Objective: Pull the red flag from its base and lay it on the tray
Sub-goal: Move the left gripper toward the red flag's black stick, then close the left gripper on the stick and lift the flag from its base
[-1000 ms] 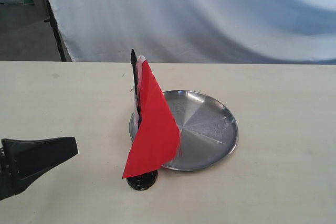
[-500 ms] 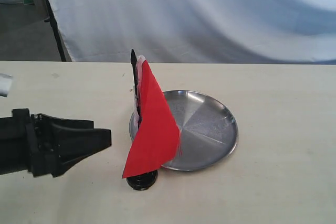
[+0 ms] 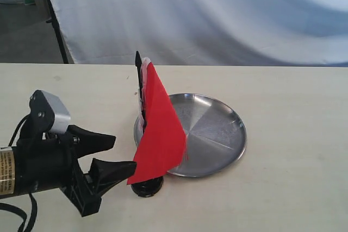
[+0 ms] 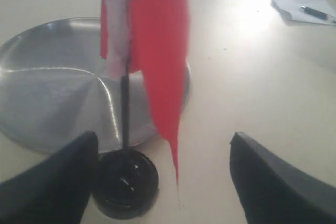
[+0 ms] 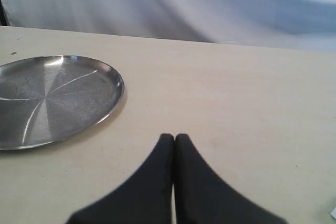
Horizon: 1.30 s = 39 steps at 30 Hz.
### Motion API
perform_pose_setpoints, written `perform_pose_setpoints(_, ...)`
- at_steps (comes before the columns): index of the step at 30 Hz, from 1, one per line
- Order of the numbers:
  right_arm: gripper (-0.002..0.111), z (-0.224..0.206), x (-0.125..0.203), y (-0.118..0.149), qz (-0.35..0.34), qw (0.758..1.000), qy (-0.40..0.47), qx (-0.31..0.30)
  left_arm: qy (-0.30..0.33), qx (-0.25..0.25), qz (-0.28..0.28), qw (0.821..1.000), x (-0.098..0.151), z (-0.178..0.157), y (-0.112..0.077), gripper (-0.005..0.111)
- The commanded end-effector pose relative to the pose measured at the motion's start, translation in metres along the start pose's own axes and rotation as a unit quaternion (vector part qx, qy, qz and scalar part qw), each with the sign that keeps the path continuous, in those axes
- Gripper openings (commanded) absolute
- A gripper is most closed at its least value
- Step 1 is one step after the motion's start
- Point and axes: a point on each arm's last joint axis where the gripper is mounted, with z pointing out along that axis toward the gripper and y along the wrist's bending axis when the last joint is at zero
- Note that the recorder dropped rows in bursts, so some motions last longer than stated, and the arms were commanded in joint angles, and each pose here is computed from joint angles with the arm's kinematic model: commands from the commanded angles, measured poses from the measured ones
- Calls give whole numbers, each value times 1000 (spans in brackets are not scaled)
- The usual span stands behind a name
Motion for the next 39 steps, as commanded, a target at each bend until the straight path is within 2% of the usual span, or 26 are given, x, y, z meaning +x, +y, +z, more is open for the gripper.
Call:
perform_pose_setpoints(1,0,0,0,0,2,1000,-4,3,-8,-32,-8,999,-1,8,10,65)
perform_pose_setpoints(7,0,0,0,0,2,1000,-4,3,-13,-9,-37,999,3,30,19,65)
perform_pose_setpoints(16,0,0,0,0,2,1000,-4,3,27,-3,-68,997,24,58,34,65)
perform_pose_setpoints(25,0,0,0,0,2,1000,-4,3,3,11,-68,998,20,72,40,64)
perform_pose_setpoints(36,0,0,0,0,2,1000,-4,3,-8,13,-68,998,15,73,41,35)
perform_pose_setpoints(39,0,0,0,0,2,1000,-4,3,-10,14,-68,998,15,73,41,24)
